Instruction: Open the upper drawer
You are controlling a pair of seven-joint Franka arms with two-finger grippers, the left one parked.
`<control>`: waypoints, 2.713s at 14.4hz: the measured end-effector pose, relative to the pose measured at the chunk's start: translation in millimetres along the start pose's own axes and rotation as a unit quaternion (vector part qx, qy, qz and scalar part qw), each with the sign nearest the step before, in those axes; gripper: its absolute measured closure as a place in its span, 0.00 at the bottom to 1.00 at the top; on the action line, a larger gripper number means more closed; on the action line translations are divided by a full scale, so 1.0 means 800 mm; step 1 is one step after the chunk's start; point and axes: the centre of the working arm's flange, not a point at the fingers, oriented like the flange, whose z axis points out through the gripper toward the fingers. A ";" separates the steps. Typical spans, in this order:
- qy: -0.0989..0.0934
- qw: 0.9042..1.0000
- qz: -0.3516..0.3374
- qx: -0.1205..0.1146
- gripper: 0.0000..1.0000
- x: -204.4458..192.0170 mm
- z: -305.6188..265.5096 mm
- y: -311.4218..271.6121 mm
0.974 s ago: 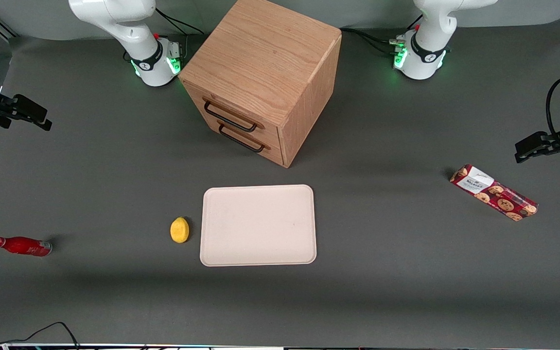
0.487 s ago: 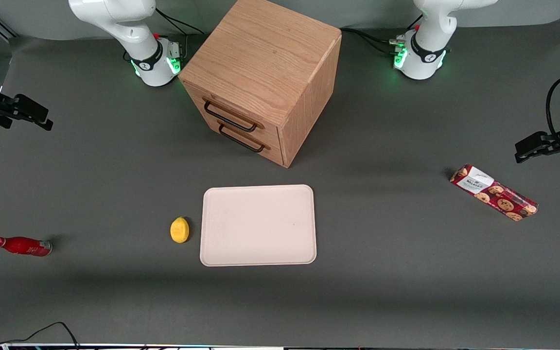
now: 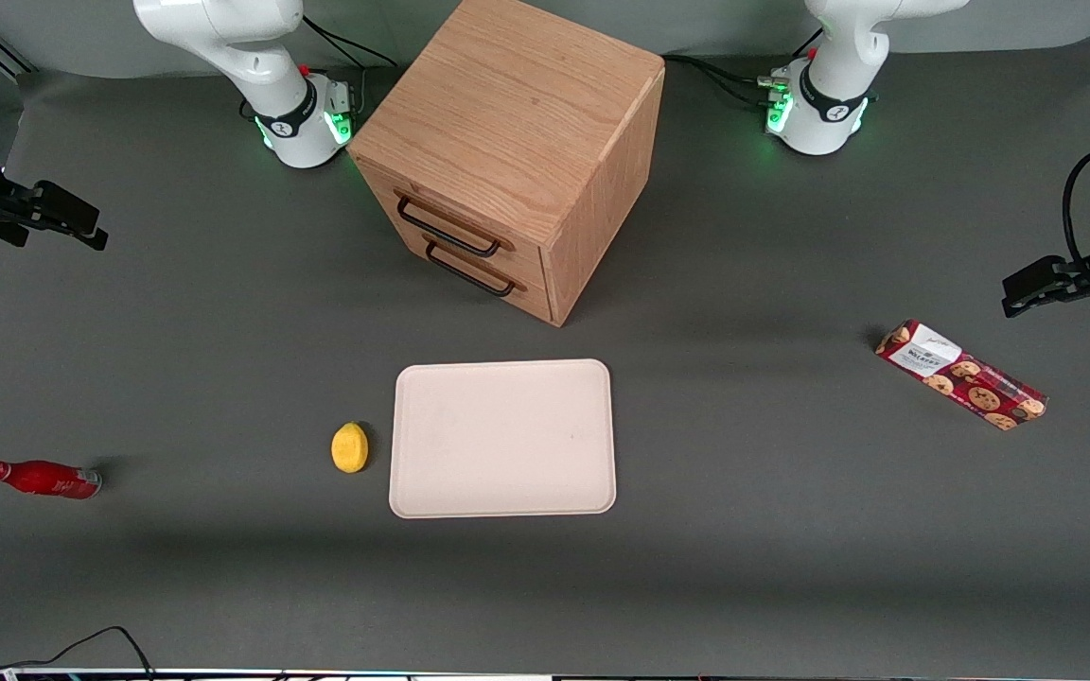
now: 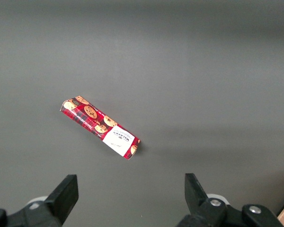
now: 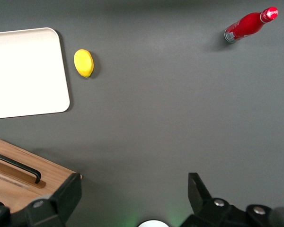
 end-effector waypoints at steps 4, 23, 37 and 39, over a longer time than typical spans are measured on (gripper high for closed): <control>-0.018 0.999 -0.027 -0.002 0.00 -0.009 0.002 -0.030; -0.123 0.843 -0.499 0.158 0.00 -0.064 0.104 -0.328; -0.136 0.844 -0.484 0.188 0.00 -0.042 0.272 -0.389; -0.132 0.849 -0.477 0.185 0.00 -0.052 0.287 -0.400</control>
